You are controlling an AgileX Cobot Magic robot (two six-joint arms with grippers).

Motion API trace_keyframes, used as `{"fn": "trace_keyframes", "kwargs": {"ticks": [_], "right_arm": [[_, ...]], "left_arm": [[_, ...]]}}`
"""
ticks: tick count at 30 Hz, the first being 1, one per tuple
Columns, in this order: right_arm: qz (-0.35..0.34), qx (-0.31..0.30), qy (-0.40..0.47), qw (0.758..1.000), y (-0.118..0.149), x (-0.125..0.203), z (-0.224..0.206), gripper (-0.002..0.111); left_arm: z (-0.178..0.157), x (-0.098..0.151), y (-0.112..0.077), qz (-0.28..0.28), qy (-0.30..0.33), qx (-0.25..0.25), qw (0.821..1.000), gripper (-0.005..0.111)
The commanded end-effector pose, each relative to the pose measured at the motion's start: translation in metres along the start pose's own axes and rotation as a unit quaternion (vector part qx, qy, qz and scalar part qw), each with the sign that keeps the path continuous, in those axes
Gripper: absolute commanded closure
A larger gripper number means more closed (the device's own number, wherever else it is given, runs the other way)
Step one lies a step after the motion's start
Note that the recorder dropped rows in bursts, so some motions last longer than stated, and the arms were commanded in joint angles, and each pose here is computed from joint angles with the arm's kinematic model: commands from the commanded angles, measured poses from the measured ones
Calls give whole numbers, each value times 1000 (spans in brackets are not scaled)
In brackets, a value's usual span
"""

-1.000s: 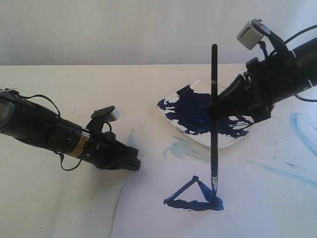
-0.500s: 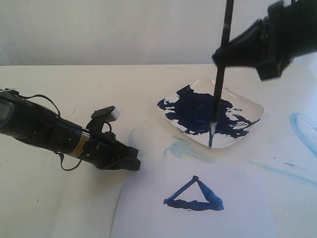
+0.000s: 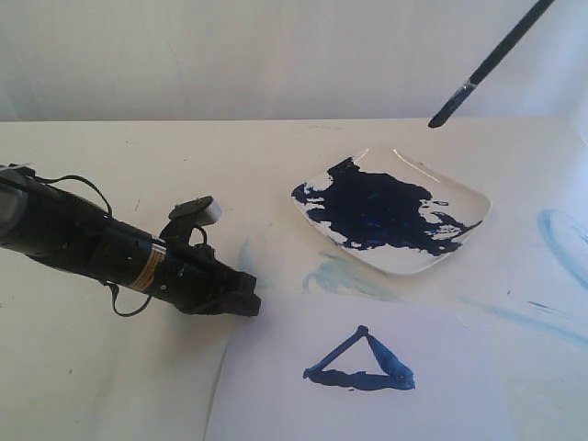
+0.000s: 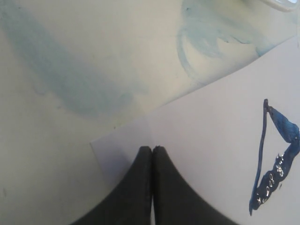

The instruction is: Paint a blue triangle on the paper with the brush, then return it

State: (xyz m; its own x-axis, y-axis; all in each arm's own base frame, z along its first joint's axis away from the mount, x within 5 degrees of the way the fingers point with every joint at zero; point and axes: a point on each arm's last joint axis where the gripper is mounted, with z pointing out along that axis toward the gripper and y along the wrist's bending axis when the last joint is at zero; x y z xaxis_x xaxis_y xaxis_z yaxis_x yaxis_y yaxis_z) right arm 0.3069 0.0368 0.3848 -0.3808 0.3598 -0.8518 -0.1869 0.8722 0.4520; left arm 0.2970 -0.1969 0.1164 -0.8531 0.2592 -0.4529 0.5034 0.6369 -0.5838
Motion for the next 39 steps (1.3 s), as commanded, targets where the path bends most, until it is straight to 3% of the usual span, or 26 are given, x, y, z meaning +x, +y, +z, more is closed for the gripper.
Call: {"fn": "trace_keyframes", "kwargs": {"ticks": [1, 11, 17, 20, 26, 34, 39], "right_arm": [[143, 42, 14, 989, -29, 10, 27, 108], [328, 127, 38, 935, -73, 59, 69, 108], [360, 174, 29, 916, -89, 88, 58, 108], [388, 175, 45, 904, -84, 104, 58, 108], [368, 182, 24, 912, -68, 115, 64, 108], [427, 189, -34, 883, -61, 114, 67, 108], [429, 198, 1, 881, -65, 127, 75, 108]], "left_arm": [[1, 1, 1, 8, 4, -9, 1000, 107], [1, 1, 1, 8, 4, -9, 1000, 107], [1, 1, 1, 8, 4, -9, 1000, 107], [1, 1, 1, 8, 4, -9, 1000, 107], [1, 1, 1, 8, 4, -9, 1000, 107], [1, 1, 1, 8, 4, -9, 1000, 107], [1, 1, 1, 8, 4, -10, 1000, 107]]}}
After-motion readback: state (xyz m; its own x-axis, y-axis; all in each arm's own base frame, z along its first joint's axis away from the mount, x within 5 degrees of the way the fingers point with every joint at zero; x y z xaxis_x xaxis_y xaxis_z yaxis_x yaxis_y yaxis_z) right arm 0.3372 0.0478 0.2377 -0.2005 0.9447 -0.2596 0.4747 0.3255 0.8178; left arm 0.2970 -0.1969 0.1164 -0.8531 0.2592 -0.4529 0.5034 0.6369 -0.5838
